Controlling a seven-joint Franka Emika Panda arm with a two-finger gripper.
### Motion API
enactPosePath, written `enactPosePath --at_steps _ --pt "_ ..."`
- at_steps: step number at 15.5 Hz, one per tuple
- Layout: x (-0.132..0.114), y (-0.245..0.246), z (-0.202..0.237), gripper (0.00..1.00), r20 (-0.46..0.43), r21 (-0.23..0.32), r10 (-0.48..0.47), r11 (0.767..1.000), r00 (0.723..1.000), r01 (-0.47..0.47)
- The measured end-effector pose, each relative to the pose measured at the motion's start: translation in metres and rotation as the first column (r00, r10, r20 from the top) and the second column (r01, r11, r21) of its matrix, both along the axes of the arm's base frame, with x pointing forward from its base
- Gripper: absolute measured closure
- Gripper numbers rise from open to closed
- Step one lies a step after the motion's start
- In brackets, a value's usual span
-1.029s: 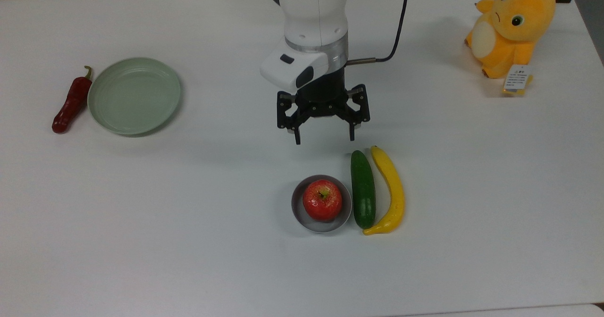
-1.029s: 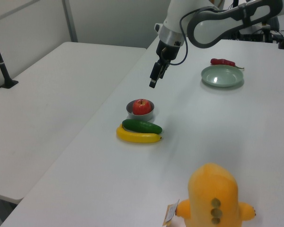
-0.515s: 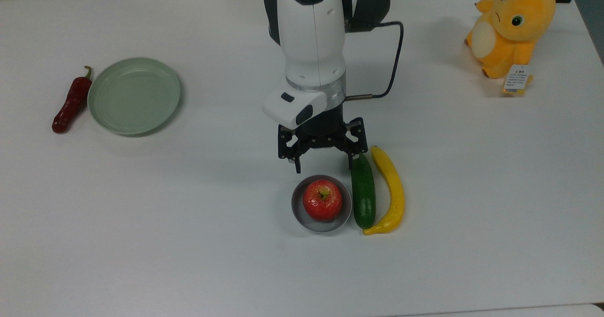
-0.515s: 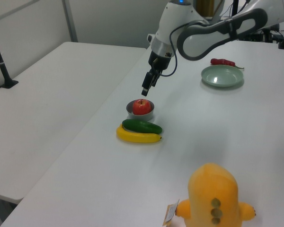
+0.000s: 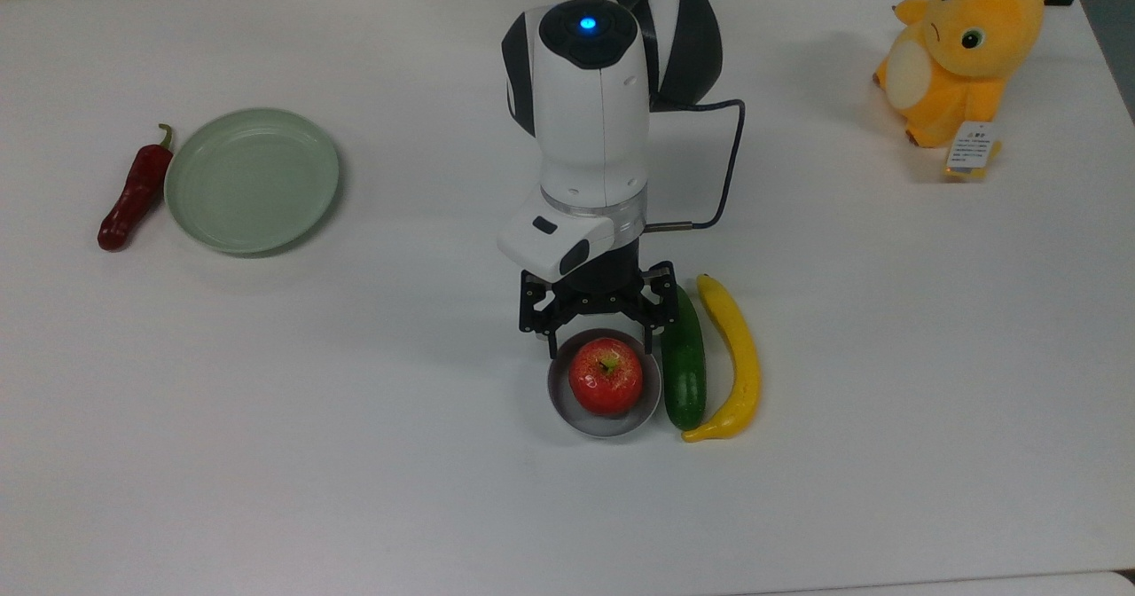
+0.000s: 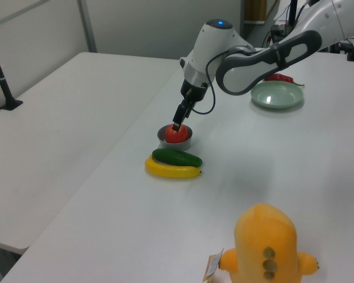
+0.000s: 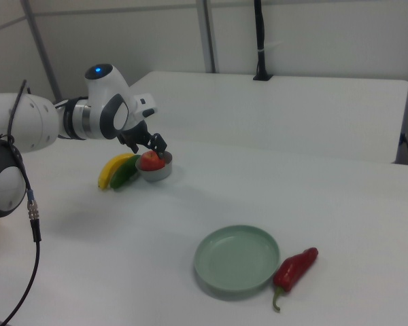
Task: Red apple placed in the center of the desktop
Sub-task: 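Lower the gripper around the red apple and close it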
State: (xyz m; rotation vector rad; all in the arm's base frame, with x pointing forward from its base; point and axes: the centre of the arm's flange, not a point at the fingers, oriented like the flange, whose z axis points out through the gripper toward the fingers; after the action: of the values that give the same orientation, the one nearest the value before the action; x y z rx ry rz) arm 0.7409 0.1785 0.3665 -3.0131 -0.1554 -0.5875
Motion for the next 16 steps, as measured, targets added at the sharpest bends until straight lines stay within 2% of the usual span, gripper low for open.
enactPosePath --at_steps 13,16 --pt "0.005 0.004 -0.013 0.0 0.002 -0.027 0.018 0.999 1.0 -0.018" --pt "0.007 0.012 -0.022 0.01 0.026 -0.026 0.032 0.999 0.999 -0.031"
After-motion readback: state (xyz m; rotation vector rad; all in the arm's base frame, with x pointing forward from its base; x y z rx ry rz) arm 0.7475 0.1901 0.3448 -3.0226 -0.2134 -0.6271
